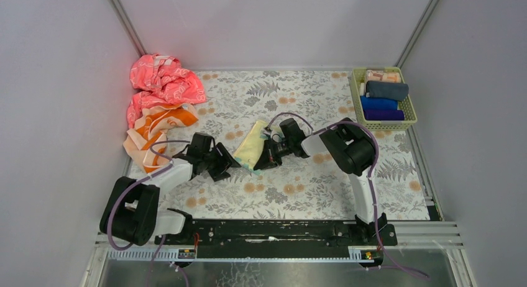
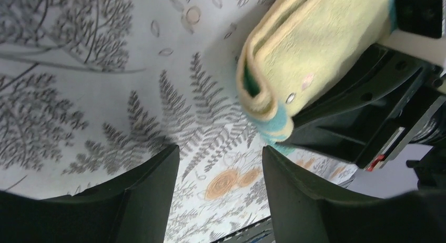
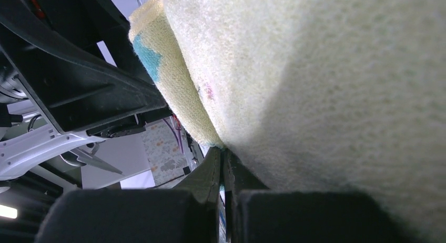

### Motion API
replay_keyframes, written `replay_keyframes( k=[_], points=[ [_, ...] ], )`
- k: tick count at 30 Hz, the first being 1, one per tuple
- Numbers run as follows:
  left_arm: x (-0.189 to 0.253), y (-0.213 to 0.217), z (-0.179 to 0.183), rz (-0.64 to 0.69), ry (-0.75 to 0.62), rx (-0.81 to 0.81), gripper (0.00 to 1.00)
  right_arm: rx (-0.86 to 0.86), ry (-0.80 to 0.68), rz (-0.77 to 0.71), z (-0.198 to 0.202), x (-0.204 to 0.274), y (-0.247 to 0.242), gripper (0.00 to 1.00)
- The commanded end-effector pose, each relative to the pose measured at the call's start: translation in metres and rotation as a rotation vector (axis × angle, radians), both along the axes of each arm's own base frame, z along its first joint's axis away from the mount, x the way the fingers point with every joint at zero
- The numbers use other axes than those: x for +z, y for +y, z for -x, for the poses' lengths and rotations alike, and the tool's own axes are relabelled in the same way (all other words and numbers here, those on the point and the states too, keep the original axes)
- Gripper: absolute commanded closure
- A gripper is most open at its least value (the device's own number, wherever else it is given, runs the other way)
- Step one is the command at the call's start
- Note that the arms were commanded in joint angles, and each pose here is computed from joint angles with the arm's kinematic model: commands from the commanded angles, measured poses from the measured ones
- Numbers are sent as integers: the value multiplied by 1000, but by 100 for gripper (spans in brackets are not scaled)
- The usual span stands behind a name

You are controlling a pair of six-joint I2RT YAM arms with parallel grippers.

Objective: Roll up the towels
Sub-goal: Roll the towel into the bin.

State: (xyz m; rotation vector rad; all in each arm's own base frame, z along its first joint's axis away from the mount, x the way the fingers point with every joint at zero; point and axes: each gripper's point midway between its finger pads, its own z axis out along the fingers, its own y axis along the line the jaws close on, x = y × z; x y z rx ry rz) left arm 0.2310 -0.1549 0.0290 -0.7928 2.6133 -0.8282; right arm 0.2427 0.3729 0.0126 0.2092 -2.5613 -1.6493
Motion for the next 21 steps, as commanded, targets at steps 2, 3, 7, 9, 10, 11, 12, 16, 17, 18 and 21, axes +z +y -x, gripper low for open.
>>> replay_keyframes(
  k=[2, 3, 7, 9, 10, 11, 12, 16, 17, 18, 21],
  points=[
    [11, -14, -34, 43, -86, 3, 44, -47, 2, 71, -11, -19, -6, 99],
    [9, -13, -37, 41, -85, 7, 45, -46, 0, 72, -11, -19, -6, 99],
    [5, -16, -44, 45, -86, 15, 54, -36, -16, 88, -11, -19, -8, 98],
    [-1, -14, -45, 32, -71, 21, 57, -37, -19, 92, -11, -19, -9, 97],
    [-3, -13, -45, 25, -67, 23, 58, -35, -22, 90, -12, -18, -8, 96],
    [-7, -12, -45, 15, -59, 27, 61, -34, -25, 91, -12, -18, -9, 96],
    [-10, -10, -46, 2, -52, 31, 62, -32, -33, 94, -12, -17, -9, 95],
    [-25, -2, -43, -51, -13, 46, 63, -21, -83, 131, -15, -12, -13, 90],
    [-28, -1, -41, -61, -4, 46, 63, -17, -97, 137, -16, -10, -14, 89],
    [-32, 1, -40, -71, 5, 44, 63, -15, -113, 142, -17, -7, -15, 87],
    [-43, 3, -34, -92, 37, 39, 63, -15, -171, 170, -19, 3, -19, 81]
  ],
)
